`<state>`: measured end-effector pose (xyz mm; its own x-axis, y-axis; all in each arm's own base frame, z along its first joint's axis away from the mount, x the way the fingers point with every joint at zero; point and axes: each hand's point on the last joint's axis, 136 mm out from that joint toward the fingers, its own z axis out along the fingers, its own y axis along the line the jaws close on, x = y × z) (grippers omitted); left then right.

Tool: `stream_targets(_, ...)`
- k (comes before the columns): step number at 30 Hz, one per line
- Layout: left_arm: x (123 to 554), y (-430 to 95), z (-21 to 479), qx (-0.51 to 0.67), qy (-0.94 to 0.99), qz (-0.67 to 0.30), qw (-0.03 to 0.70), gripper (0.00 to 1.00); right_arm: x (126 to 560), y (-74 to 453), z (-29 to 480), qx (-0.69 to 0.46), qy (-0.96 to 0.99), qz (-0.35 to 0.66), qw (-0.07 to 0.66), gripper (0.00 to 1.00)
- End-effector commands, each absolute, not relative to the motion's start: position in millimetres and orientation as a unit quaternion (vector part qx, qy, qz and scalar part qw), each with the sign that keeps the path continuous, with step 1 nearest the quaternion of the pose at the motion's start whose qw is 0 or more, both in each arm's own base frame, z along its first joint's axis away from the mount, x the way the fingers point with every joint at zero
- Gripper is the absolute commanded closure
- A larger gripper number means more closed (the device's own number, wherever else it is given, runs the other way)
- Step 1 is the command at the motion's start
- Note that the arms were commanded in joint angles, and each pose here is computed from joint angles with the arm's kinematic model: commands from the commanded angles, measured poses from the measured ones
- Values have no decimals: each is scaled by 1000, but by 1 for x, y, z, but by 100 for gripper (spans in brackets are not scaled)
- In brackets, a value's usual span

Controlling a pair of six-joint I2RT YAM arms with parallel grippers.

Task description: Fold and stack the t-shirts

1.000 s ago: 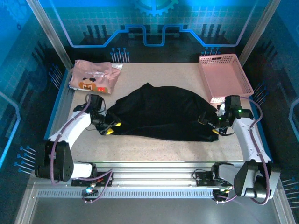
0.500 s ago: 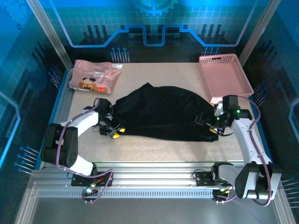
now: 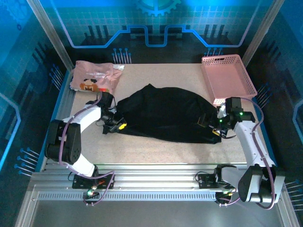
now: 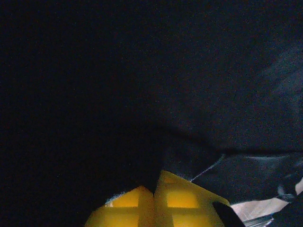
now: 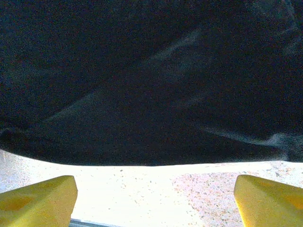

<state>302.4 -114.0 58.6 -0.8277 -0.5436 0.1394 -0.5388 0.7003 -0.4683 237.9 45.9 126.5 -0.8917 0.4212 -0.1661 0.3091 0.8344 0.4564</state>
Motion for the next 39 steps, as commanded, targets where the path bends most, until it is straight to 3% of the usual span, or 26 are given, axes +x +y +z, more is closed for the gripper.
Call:
stream_targets(1,314,-119,66,-263,931,-254,3,97,234,52,120,180,951,219,124,12)
stream_targets(9,328,-124,67,-242,935,-261,-7,97,233,53,112,178,954,216,111,12)
stream_targets(19,271,-108,37,-269,935,-228,-47,96,230,53,107,184,953,216,103,12)
stream_targets(27,279,-110,46,-284,926,-248,-26,72,234,53,106,184,954,216,98,13)
stream_targets(39,278,-123,55,-289,912,-289,-37,74,234,53,104,189,953,214,97,12)
